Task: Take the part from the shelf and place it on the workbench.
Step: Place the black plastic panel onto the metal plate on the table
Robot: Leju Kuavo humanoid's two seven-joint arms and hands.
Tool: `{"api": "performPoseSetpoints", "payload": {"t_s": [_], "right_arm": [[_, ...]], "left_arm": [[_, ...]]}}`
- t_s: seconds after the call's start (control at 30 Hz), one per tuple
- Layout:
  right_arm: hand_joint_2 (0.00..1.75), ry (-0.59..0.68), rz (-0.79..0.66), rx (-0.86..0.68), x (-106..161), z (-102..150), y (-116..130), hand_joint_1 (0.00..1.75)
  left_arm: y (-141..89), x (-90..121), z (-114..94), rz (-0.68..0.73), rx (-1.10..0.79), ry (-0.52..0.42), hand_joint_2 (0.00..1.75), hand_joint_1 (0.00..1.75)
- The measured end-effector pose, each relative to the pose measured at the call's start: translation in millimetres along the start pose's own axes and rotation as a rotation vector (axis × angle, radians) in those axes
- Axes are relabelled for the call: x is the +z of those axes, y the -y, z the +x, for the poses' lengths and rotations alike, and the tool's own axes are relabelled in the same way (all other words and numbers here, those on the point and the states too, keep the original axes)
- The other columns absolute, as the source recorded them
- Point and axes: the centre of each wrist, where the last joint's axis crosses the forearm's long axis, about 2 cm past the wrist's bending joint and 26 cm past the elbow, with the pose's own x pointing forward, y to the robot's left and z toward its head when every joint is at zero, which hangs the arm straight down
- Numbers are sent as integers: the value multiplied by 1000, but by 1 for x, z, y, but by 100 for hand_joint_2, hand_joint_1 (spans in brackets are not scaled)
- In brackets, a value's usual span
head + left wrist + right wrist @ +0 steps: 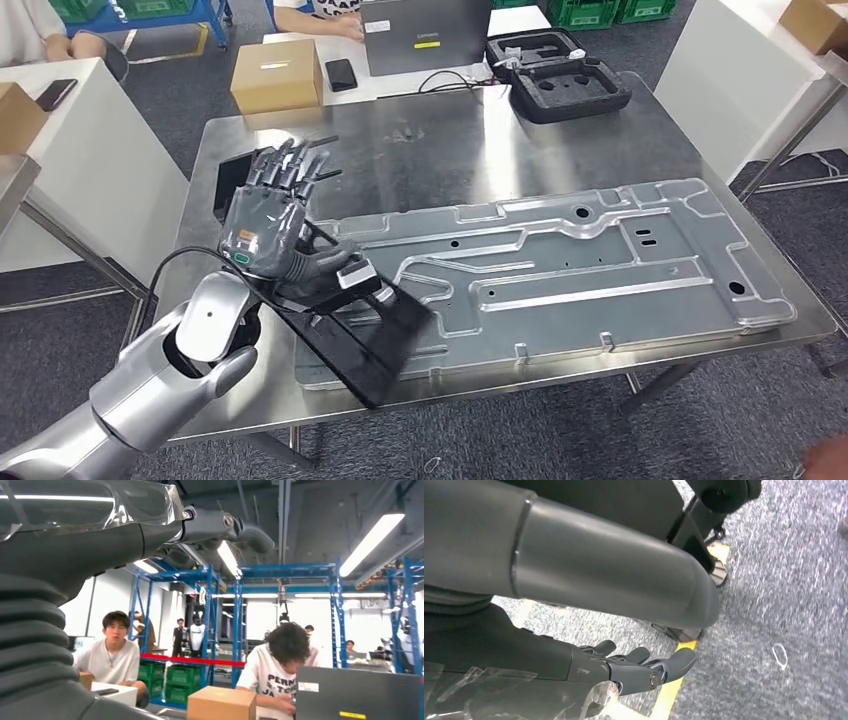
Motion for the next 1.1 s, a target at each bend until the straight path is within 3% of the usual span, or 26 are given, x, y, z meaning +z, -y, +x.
{"api": "performPoseSetpoints", "payload": {"t_s": [0.33, 0.7, 1.1], "right_arm": [[0, -6, -1, -1, 1, -4, 0, 0], [0, -9, -9, -2, 3, -11, 4, 0], [0, -9, -23, 4, 4, -13, 10, 0]], "left_arm": [[6, 10, -32, -33, -71, -87, 0, 0], [-18, 24, -86, 9, -110, -240, 0, 0], [-31, 38, -107, 44, -131, -290, 0, 0]]}}
